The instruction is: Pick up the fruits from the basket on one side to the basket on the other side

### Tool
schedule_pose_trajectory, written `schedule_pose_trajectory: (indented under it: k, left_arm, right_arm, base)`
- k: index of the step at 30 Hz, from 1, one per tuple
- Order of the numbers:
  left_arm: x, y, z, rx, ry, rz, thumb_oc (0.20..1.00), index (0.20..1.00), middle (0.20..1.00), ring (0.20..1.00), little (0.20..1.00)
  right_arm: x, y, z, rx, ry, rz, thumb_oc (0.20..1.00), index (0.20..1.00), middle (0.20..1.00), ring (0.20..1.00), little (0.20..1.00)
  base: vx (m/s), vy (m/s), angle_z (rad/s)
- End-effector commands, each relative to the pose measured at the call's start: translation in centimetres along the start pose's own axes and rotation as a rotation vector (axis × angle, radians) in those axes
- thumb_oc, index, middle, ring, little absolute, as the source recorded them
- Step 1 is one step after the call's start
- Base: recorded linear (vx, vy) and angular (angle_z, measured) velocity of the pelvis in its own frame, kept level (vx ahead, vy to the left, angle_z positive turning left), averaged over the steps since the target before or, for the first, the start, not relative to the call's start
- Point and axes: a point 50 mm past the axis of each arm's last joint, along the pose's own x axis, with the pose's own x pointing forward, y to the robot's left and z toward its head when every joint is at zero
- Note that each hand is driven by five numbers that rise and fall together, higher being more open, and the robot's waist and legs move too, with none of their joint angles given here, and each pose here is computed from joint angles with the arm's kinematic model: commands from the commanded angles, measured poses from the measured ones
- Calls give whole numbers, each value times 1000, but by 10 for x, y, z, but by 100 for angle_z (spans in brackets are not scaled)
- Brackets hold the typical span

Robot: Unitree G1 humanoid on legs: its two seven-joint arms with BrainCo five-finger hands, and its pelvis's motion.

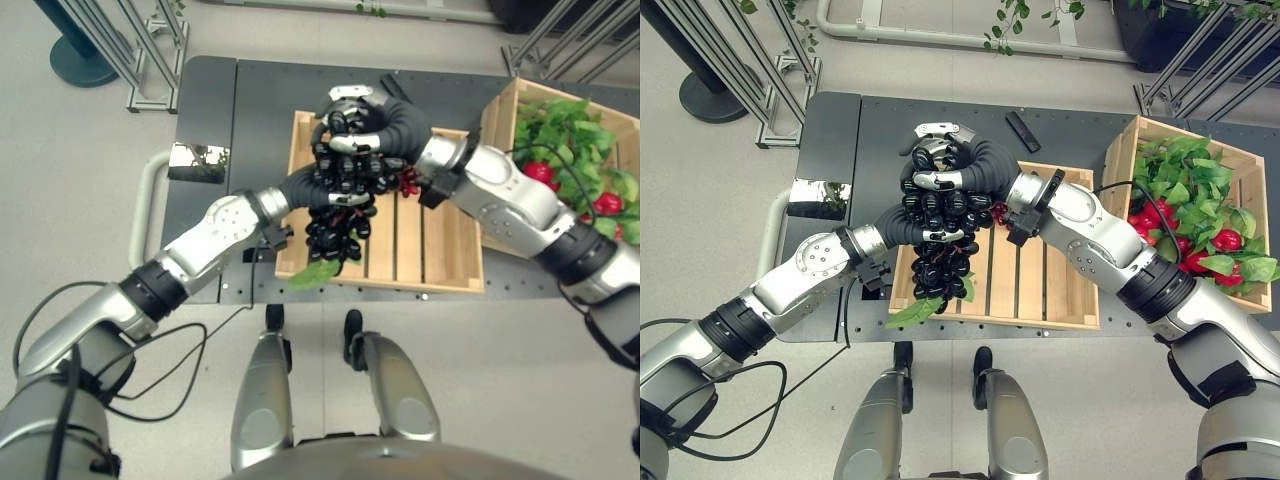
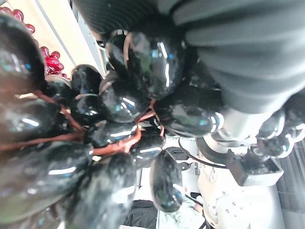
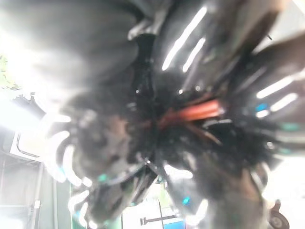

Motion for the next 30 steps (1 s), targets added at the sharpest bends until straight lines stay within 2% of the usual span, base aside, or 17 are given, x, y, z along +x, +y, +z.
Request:
schedule_pose_trajectory:
  k: [1,7,12,15,21,27,30]
  left_arm:
    - [-6,0,6,-89,-112,66,200,200,200,200,200]
    - [-28,13,2,-76,-95,154,200,200,200,200,200]
    - [-64,26,0,-77,-77,261,200,200,200,200,200]
    - [-94,32,-5,-97,-60,341,200,200,200,200,200]
    - [-118,35,-11,-128,-58,412,200,200,200,200,200]
    - [-152,40,-20,-133,-83,596,200,200,200,200,200]
    - [-158,39,-24,-140,-92,639,200,200,200,200,200]
  right_arm:
    - [11,8,29,-13,-175,41,1000,1000,1000,1000,1000]
    - [-4,-1,28,-39,-153,-7,1000,1000,1000,1000,1000]
    - [-40,-16,28,-73,-132,-115,1000,1000,1000,1000,1000]
    - [-76,-30,27,-104,-118,-233,1000,1000,1000,1000,1000]
    - [-108,-39,22,-80,-141,-359,1000,1000,1000,1000,1000]
    - [-156,-46,7,-58,-169,-563,1000,1000,1000,1000,1000]
    - [-166,-42,2,-53,-170,-596,1000,1000,1000,1000,1000]
  base:
    - [0,0,0]
    - [0,0,0]
    - [5,-13,1]
    - [21,-34,4]
    - [32,-31,9]
    - [30,-24,10]
    - [24,-56,27]
